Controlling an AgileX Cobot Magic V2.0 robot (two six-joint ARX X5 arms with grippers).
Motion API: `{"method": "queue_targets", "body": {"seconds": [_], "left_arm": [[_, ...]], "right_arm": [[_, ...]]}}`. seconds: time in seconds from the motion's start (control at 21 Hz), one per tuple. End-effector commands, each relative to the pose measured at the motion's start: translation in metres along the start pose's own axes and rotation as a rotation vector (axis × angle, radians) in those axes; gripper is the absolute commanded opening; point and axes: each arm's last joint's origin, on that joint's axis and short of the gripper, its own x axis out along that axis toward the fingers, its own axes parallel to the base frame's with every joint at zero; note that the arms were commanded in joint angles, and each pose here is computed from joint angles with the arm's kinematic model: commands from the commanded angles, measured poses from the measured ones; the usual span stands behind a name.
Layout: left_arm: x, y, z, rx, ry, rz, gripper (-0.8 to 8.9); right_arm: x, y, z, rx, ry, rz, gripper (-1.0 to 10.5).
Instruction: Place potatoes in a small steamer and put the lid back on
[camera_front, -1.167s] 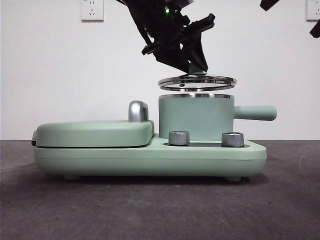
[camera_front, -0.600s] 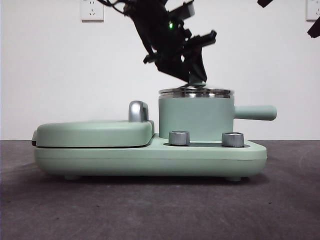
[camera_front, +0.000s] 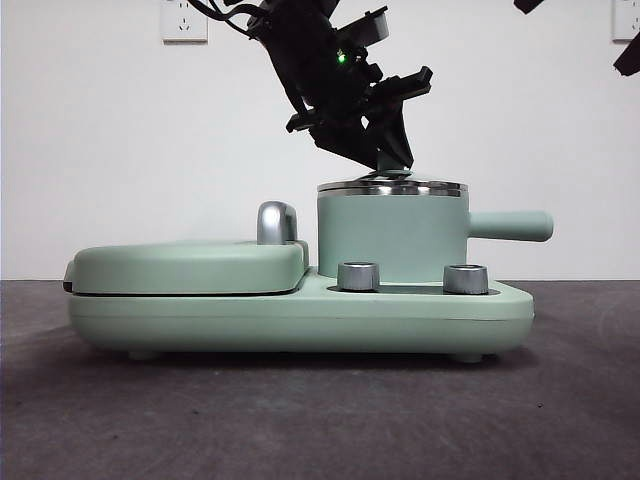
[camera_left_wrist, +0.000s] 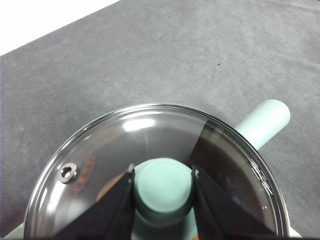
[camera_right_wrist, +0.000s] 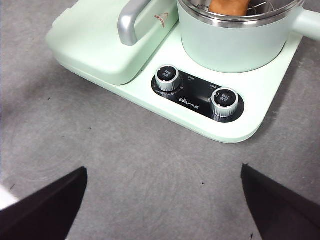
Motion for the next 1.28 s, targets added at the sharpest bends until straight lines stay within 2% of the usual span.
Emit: {"method": "queue_targets", "body": {"seconds": [0.05, 0.1, 0.19, 0.24, 0.29, 0.48, 0.62, 0.81, 0.9, 1.09, 1.28], "left_arm": [[0.007, -0.002, -0.001, -0.011, 0.013, -0.004, 0.39], [0.007, -0.002, -0.001, -0.017, 0.011, -0.004, 0.87], [0.006, -0.002, 0.001, -0.016, 0.004, -0.004, 3.02], [0.004, -0.002, 0.004, -0.02, 0.0, -0.003, 4.48], [0.0, -0.002, 0.008, -0.026, 0.001, -0.002, 5.29], [-0.034, -0.004, 0.033, -0.03, 0.048, -0.005, 5.38], [-0.082, -0.01, 0.056, -0.009, 0.048, -0.011, 5.32], [-0.155, -0.017, 0.067, -0.015, 0.06, -0.016, 5.31], [-0.19, -0.023, 0.064, -0.013, 0.105, -0.03, 5.31], [-0.241, -0.029, 0.043, -0.025, 0.275, -0.04, 5.3], [-0.262, -0.032, 0.023, -0.08, 0.289, -0.036, 5.29]], "right_arm": [[-0.001, 0.003, 0.002, 0.005, -0.01, 0.016, 4.9], [-0.001, 0.003, 0.002, 0.005, -0.01, 0.016, 4.9], [-0.001, 0.003, 0.002, 0.005, -0.01, 0.016, 4.9], [-0.001, 0.003, 0.002, 0.005, -0.01, 0.016, 4.9], [-0.001, 0.003, 0.002, 0.005, -0.01, 0.016, 4.9], [-0.001, 0.003, 0.002, 0.005, -0.01, 0.017, 4.9], [-0.001, 0.003, 0.002, 0.005, -0.01, 0.016, 4.9], [-0.001, 0.002, 0.002, 0.005, -0.012, 0.014, 4.9], [-0.001, 0.003, 0.003, 0.005, -0.016, 0.016, 4.9], [-0.001, 0.004, 0.007, 0.007, -0.055, 0.031, 4.9], [-0.001, 0.005, 0.009, 0.01, -0.081, 0.045, 4.9]]}}
